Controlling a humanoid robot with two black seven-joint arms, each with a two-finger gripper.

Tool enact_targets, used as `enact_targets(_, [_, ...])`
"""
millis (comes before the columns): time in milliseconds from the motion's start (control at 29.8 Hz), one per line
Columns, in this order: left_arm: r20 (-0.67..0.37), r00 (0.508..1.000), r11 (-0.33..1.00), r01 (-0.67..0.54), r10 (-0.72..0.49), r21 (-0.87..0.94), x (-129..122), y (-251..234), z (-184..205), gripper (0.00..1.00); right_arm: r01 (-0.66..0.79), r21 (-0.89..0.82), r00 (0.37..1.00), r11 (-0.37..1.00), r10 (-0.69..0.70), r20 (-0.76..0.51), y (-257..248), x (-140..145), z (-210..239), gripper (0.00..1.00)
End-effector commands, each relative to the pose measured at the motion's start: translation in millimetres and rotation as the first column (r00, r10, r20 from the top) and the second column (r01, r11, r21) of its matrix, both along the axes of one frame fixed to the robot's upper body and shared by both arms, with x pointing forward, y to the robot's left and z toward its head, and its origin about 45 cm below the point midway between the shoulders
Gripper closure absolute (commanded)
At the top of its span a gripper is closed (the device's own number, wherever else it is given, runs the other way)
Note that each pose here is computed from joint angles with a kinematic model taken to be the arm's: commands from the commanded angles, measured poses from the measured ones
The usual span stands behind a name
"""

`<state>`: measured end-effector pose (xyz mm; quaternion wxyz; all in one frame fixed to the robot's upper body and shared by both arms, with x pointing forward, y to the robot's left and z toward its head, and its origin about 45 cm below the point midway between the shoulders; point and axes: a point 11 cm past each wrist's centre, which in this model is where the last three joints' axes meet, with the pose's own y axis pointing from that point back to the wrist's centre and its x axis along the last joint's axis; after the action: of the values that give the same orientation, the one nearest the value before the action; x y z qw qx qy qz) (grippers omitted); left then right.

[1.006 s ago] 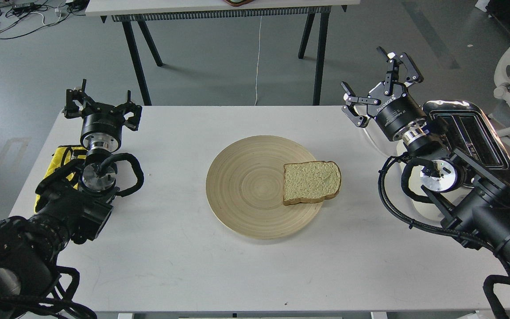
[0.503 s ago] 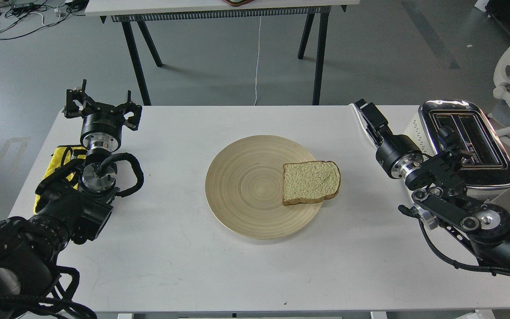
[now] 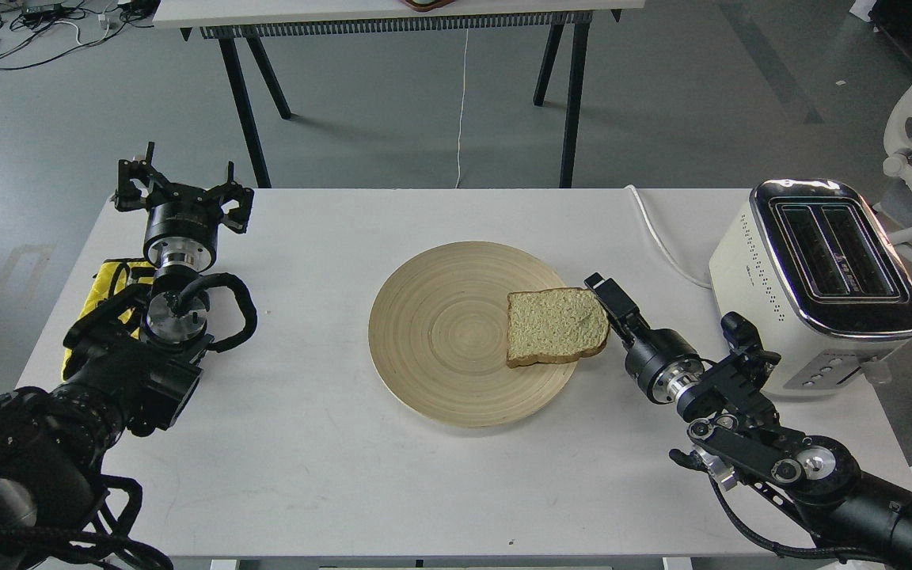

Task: Put bread in toaster with right arm
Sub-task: 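Lower the right gripper onto the bread slice edge and close it, then lift the bread slice off the plate and raise it above the toaster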

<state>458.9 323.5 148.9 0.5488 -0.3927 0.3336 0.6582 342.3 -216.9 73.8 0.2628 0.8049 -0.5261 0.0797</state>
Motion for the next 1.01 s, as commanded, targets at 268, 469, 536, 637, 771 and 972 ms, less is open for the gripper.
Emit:
enact_targets(268, [0.000, 1.000, 1.000, 0.000, 0.000, 0.000, 0, 0, 0, 0.00, -0.030, -0.030, 0.999, 0.999, 0.029, -0.013, 8, -12, -9, 0.54])
enact_targets(469, [0.000, 1.000, 1.000, 0.000, 0.000, 0.000, 0, 0, 0, 0.00, -0.020, -0.028, 1.000, 0.999, 0.020, -0.002, 7, -8, -6, 0.90])
enact_targets(536, [0.000, 1.000, 1.000, 0.000, 0.000, 0.000, 0, 0, 0, 0.00, -0.002, -0.027, 1.000, 1.000, 0.002, 0.008, 4, -6, -4, 0.97])
enact_targets(637, [0.000, 1.000, 1.000, 0.000, 0.000, 0.000, 0, 0, 0, 0.00, 0.010, -0.032, 1.000, 0.999, -0.009, 0.023, 0, -4, 0, 1.00])
enact_targets(771, [0.001, 1.000, 1.000, 0.000, 0.000, 0.000, 0, 0, 1, 0.00, 0.042, 0.012, 0.996, 0.999, -0.043, 0.073, -9, 10, 24, 1.00])
enact_targets(972, [0.001, 1.000, 1.000, 0.000, 0.000, 0.000, 0, 0, 1, 0.00, 0.081, 0.066, 0.969, 0.995, -0.094, 0.230, -36, 51, 103, 1.00])
